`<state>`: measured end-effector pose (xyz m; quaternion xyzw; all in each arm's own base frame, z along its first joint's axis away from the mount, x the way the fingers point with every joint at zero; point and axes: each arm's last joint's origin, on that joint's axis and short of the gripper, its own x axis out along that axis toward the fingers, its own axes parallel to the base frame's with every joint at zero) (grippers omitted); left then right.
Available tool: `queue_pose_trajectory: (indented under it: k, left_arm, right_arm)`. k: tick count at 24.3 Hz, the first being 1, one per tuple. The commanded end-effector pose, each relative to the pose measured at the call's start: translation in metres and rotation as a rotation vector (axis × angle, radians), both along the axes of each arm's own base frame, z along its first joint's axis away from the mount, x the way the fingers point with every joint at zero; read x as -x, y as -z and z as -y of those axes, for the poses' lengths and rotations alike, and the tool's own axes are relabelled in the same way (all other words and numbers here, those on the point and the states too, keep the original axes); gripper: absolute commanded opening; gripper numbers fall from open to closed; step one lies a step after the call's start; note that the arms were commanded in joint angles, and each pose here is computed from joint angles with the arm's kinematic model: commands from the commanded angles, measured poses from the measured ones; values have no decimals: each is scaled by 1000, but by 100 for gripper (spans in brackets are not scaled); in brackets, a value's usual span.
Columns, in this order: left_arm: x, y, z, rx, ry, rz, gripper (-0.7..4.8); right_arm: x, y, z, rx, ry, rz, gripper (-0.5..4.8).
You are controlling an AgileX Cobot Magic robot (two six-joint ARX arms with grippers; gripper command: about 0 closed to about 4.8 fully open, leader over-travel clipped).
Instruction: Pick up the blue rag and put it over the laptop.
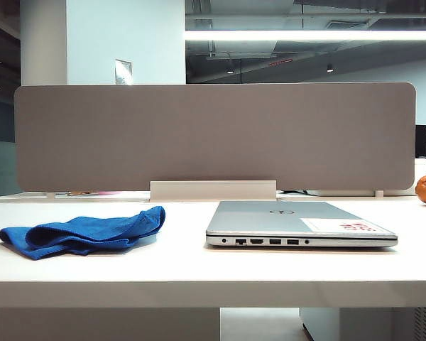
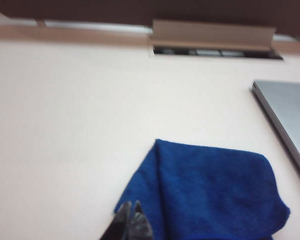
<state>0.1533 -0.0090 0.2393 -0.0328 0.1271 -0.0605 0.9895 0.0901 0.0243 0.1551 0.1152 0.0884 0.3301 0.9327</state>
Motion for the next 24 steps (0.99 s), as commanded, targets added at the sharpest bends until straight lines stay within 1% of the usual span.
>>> queue_pose_trajectory:
  k: [1, 3, 6, 10, 11, 13, 14, 15, 16, 19, 22, 23, 24]
  left_arm:
    - [-13, -6, 2, 7, 32, -29, -5]
    - [-28, -9, 2, 9, 41, -69, -2]
    - [-50, -9, 5, 23, 86, -131, 6]
    - [-75, -3, 7, 43, 129, -198, 133]
    - [-79, -1, 7, 43, 129, -213, 136]
    - [-91, 4, 8, 47, 136, -250, 163]
    - [-98, 8, 9, 51, 144, -276, 216]
    - [-101, 10, 9, 53, 149, -286, 241]
    - [-107, 15, 9, 55, 150, -307, 291]
    - [-119, 27, 10, 56, 150, -330, 349]
    - [-129, 36, 10, 56, 150, -347, 355]
    - [-131, 38, 11, 56, 149, -344, 377]
    - [-134, 42, 11, 56, 149, -342, 423]
  right_arm:
    - [0, 0, 0, -1, -1, 8, 0]
    - [0, 0, 0, -1, -2, 8, 0]
    - [0, 0, 0, -1, -2, 8, 0]
    - [0, 1, 0, -1, -1, 8, 0]
    - [0, 0, 0, -1, -1, 8, 0]
    - [0, 0, 0, -1, -1, 8, 0]
    - [0, 1, 0, -1, -1, 8, 0]
    - [0, 0, 0, -1, -1, 8, 0]
    - [0, 1, 0, -1, -1, 8, 0]
    - [0, 1, 0, 0, 0, 8, 0]
    - [0, 1, 0, 0, 0, 7, 0]
    - [0, 1, 0, -1, 0, 7, 0]
    - [0, 1, 0, 0, 0, 7, 0]
